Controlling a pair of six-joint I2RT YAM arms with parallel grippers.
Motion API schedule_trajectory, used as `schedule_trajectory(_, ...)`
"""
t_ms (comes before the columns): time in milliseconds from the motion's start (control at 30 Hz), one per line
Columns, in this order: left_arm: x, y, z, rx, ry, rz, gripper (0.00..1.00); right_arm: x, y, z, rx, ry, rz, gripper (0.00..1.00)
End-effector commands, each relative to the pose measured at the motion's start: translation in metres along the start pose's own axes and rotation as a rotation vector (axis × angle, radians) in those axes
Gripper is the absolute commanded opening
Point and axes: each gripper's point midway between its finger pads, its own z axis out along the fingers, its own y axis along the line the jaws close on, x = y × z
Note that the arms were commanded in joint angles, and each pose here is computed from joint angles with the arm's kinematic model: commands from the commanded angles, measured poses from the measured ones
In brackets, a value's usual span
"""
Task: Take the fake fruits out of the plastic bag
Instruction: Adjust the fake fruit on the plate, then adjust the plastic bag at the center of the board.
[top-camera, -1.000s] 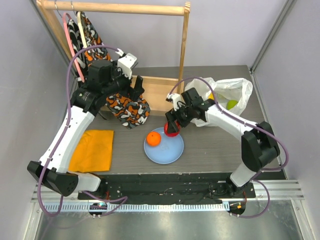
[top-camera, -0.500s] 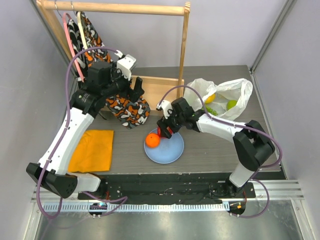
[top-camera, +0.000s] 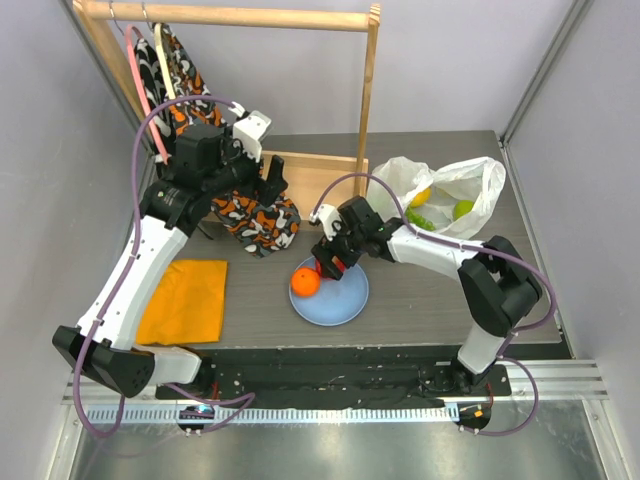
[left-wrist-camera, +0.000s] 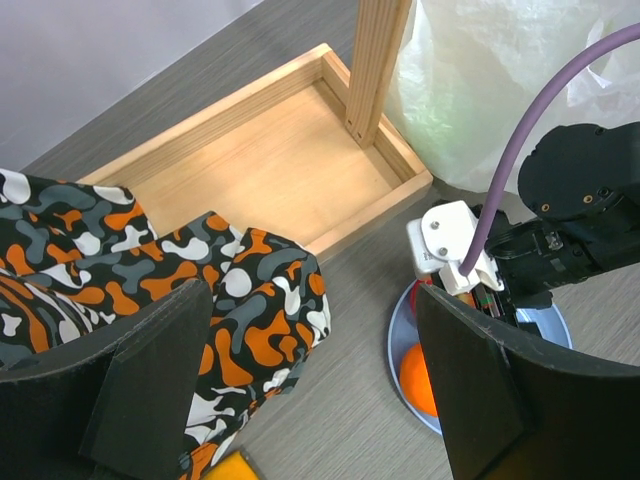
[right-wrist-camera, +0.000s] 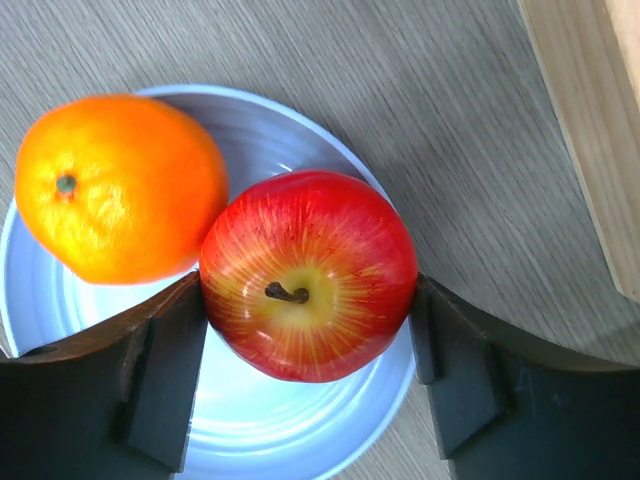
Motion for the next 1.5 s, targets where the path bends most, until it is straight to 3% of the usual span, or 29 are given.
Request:
schedule_trajectory(0, -0.02, 0.0, -0.01, -0.003, -0.075, 0.007, 0.87, -0.007, -0.003, 0.001, 0.019, 0.001, -0.01, 1.0)
schedule_trajectory(233, -0.023, -0.001, -0.01, 0.003, -0.08, 0.006, 0.87, -0.035, 0.0, -0.031, 0.019, -0.03, -0.034, 1.0)
schedule_trajectory(567, -0.031, -0.003, -0.006, 0.028, -0.1, -0.001, 0.87, -0.068, 0.021, -0.167, 0.078, -0.155, -0.146, 1.0)
schedule_trajectory(700, -0.037, -0.012, -0.006, 0.069, -0.118, -0.024, 0.87, -0.059, -0.007, -0.233, 0.228, -0.217, -0.121, 0.99)
schedule_trajectory(833, -0.044, -0.016, -0.004, 0.098, -0.133, -0.044, 0.87, -0.031, -0.069, -0.271, 0.456, -0.151, 0.049, 0.96)
schedule_trajectory(1000, -0.051, -0.018, 0.001, 0.115, -0.149, -0.052, 0.87, 0.016, -0.128, -0.263, 0.52, -0.018, 0.238, 0.63)
schedule_trajectory(1100, -0.047, -0.02, 0.005, 0.128, -0.142, -0.054, 0.87, 0.033, -0.165, -0.237, 0.571, 0.065, 0.266, 0.55)
schedule_trajectory(1233, -0.041, -0.021, 0.01, 0.139, -0.126, -0.062, 0.86, 0.055, -0.217, -0.209, 0.689, 0.135, 0.255, 0.53)
schedule_trajectory(1300, -0.04, -0.022, 0.011, 0.141, -0.123, -0.064, 0.87, 0.078, -0.222, -0.2, 0.699, 0.223, 0.26, 0.52)
schedule_trajectory(1333, -0.038, -0.022, 0.012, 0.14, -0.119, -0.065, 0.86, 0.103, -0.211, -0.199, 0.68, 0.313, 0.263, 0.52)
schedule_trajectory(1467, -0.037, -0.022, 0.014, 0.143, -0.116, -0.064, 0.87, 0.155, -0.15, -0.205, 0.539, 0.464, 0.279, 0.52)
